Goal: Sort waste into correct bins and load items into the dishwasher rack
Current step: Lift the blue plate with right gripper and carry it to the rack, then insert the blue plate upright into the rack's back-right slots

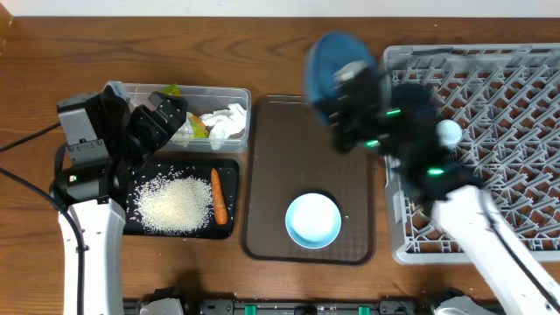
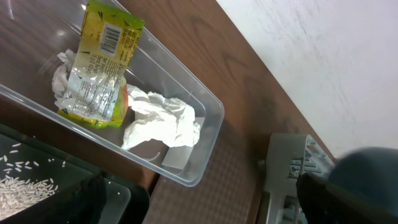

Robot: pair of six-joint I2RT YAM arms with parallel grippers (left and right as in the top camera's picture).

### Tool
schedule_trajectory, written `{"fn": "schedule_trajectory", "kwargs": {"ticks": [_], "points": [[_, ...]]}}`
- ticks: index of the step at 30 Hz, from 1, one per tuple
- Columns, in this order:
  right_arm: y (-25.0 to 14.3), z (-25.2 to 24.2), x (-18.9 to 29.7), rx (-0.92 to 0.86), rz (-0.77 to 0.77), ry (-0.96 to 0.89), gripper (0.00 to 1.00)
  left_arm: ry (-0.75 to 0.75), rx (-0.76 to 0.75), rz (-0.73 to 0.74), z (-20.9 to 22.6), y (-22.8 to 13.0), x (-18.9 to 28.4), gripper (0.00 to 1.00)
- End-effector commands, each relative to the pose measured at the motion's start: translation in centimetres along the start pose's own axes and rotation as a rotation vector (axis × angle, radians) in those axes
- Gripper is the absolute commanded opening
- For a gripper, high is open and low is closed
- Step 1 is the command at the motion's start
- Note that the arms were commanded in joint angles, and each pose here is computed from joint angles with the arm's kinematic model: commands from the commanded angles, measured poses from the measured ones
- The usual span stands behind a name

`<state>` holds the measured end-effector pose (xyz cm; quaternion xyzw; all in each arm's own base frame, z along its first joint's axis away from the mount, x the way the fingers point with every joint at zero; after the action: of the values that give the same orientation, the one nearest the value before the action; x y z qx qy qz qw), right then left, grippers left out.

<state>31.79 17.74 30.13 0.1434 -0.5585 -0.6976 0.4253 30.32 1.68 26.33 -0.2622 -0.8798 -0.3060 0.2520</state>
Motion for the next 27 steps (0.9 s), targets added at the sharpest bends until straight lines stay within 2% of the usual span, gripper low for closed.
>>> {"fn": "schedule_trajectory", "kwargs": {"ticks": [1, 5, 13, 18, 27], "points": [[3.0, -0.8, 4.2, -0.079, -0.076, 0.164, 0.01, 0.009, -0.022, -0.013, 0.0, 0.3, 0.1, 1.0], [5.5, -4.7, 9.8, -0.135, -0.174, 0.229, 0.01, 0.009, -0.022, -0.013, 0.0, 0.3, 0.1, 1.0], [6.1, -12.3, 18.5, -0.185, -0.276, 0.12, 0.01, 0.009, -0.022, -0.014, 0.0, 0.3, 0.1, 1.0], [3.7, -16.5, 19.7, -0.277, -0.263, 0.102, 0.01, 0.009, -0.022, -0.013, 0.0, 0.3, 0.1, 1.0], [-0.6, -22.6, 18.4, -0.358, -0.228, 0.16, 0.01, 0.009, -0.022, -0.013, 0.0, 0.3, 0.1, 1.0]]}}
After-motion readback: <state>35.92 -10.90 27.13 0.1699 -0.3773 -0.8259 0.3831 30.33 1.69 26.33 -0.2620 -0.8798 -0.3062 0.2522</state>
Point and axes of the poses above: each gripper's point midway between its finger pads, its own x axis back along the fingers, its own z axis along the line the jaws close on, y = z × x, the point moved 6 cm from there along x, back along the fingers, and after that the axes turned 2 degrees about -x, right-handed, at the moved point
